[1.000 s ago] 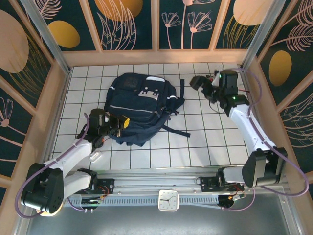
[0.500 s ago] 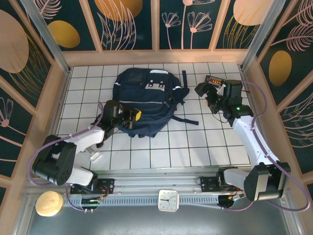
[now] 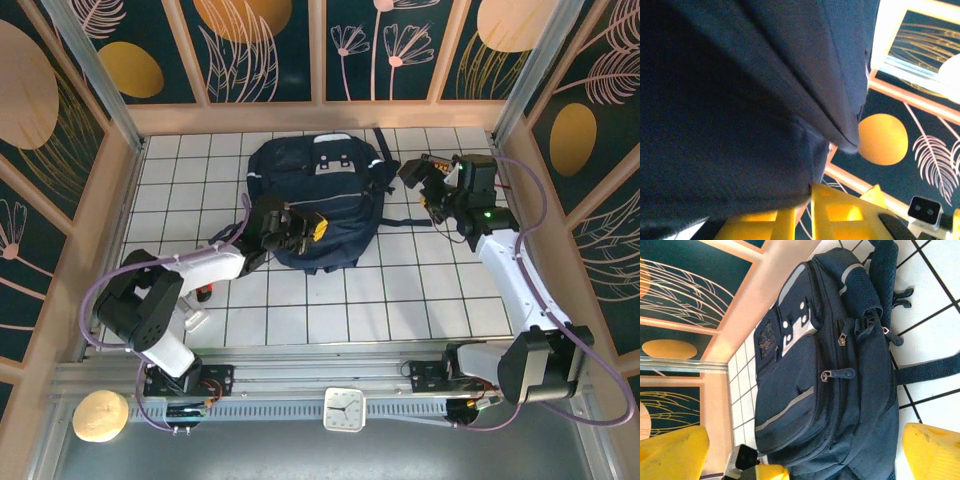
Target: Pack books, pencil case, and school supplies into a backpack
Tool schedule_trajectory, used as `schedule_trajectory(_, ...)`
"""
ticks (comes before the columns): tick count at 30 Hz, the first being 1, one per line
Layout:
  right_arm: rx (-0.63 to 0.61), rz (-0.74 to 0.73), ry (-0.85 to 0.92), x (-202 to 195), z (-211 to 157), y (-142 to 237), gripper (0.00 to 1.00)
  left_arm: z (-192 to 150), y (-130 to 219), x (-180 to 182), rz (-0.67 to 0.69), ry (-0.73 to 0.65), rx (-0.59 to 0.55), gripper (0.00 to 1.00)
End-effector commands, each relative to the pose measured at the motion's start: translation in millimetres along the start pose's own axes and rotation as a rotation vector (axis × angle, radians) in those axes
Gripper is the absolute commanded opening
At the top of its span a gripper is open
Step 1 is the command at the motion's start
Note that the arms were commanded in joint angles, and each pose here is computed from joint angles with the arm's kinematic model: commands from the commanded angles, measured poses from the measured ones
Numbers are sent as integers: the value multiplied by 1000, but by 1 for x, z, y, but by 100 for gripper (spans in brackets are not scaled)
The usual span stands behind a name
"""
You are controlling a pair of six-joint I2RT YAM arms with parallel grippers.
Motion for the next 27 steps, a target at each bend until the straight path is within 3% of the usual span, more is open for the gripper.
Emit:
schedule_trajectory(1,-44,19,55,11,8,12,99,-22,20,-23,-123,-49,47,30)
schedule_trajectory(3,-55,23,70,14,12,13,99,-30,26,-28,-128,-63,51,49)
schedule_trajectory(5,-65,32,82,19,16,14,99,-36,33,-34,-124,-85,40,86)
schedule_trajectory(6,-66,35,85,20,18,15,99,-38,36,-37,-128,-96,37,99)
schedule_trajectory(10,-102,57,121,31,27,21,99,-48,55,-53,-164,-162,7,99)
schedule_trajectory(16,-229,75,273,48,40,39,99,-69,90,-96,-147,-431,-112,99)
schedule_trajectory(24,-663,222,619,50,39,56,99,-81,150,-130,-138,-753,-422,99)
schedule_trajectory(27,-838,276,717,41,34,53,99,-79,172,-134,-151,-785,-577,99)
Point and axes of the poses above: each hand's point on the last joint's axis, 136 mm out from that joint toward the fingers, its own y axis back along the fingers, its own x axis along the line the jaws close on, z = x × y, the point moved 10 cm from there along y, back along the fingers, and after that the axes turned 9 degrees about y, right-handed, at the moved point
